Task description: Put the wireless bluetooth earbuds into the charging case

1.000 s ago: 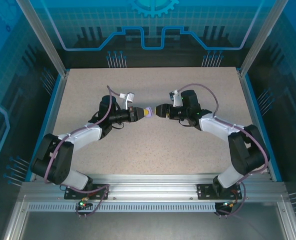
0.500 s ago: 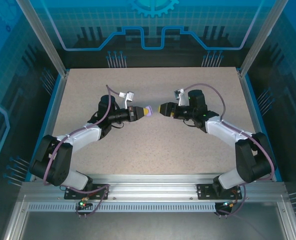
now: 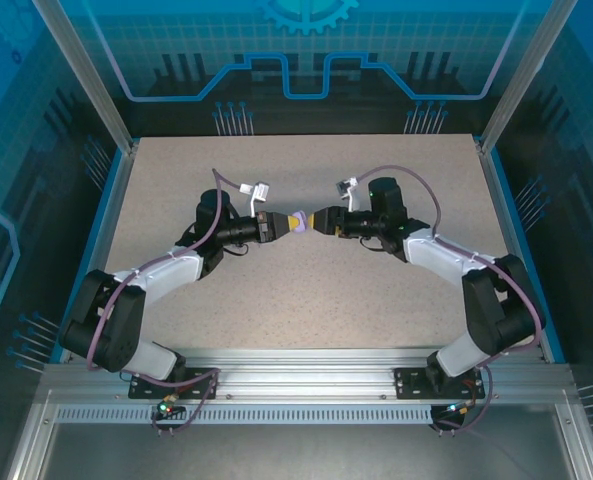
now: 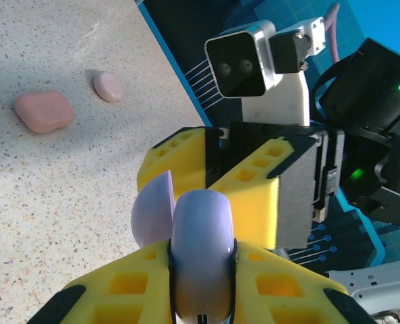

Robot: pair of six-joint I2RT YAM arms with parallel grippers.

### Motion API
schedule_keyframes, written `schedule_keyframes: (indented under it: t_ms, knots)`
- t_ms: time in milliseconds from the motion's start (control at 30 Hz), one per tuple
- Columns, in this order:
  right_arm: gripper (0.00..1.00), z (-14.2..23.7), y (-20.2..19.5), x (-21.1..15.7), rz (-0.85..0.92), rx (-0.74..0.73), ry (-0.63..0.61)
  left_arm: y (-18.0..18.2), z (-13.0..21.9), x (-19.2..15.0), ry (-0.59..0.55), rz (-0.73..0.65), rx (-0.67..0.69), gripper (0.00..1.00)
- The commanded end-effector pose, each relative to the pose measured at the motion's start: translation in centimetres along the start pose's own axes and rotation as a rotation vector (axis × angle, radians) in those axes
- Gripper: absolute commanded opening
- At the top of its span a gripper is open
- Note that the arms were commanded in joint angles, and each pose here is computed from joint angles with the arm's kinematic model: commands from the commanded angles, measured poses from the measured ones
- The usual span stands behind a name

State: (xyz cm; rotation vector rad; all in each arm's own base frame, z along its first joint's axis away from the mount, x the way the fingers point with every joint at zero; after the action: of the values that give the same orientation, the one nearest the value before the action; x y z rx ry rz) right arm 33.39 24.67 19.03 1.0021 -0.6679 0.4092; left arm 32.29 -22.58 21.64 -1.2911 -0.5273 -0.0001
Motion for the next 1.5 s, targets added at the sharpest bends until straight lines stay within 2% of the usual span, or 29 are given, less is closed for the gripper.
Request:
schedule_keyframes:
  t_ms: [0, 500, 767, 1467]
  knots:
    - [0.55, -0.7, 0.5, 0.5, 0.02, 0.032, -0.001, -1.9, 0.0, 0.6, 0.005, -0.041, -0.059, 0.0]
    - [0.49, -2.0, 0.9, 0.2, 0.026, 0.07, 0.033, -1.5, -0.4, 0.4, 0.012, -0.034, -0.054, 0.0]
    - [0.31, -2.1, 0.7, -0.6, 0.031, 0.089, 0.067, -1.6, -0.5, 0.7, 0.013, -0.042, -0.054, 0.0]
    - [0.31, -1.5, -0.4, -0.5, 0.02, 0.056, 0.072, -2.2, -0.5, 0.8, 0.022, -0.046, -0.066, 0.0]
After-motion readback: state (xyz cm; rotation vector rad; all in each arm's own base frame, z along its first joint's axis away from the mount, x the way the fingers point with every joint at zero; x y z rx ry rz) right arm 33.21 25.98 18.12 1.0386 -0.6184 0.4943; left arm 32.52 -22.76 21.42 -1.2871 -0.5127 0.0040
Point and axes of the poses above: each hand's point on the last joint's axis, 136 mm out from that joint toward the fingers, its own z axis back along the fingers, its own y axis along the line the jaws close on, x = y × z, the point moved 3 cm from there along z, back along the fingers, and after that the axes turned 14 degrees about z, right-handed, at the moved point
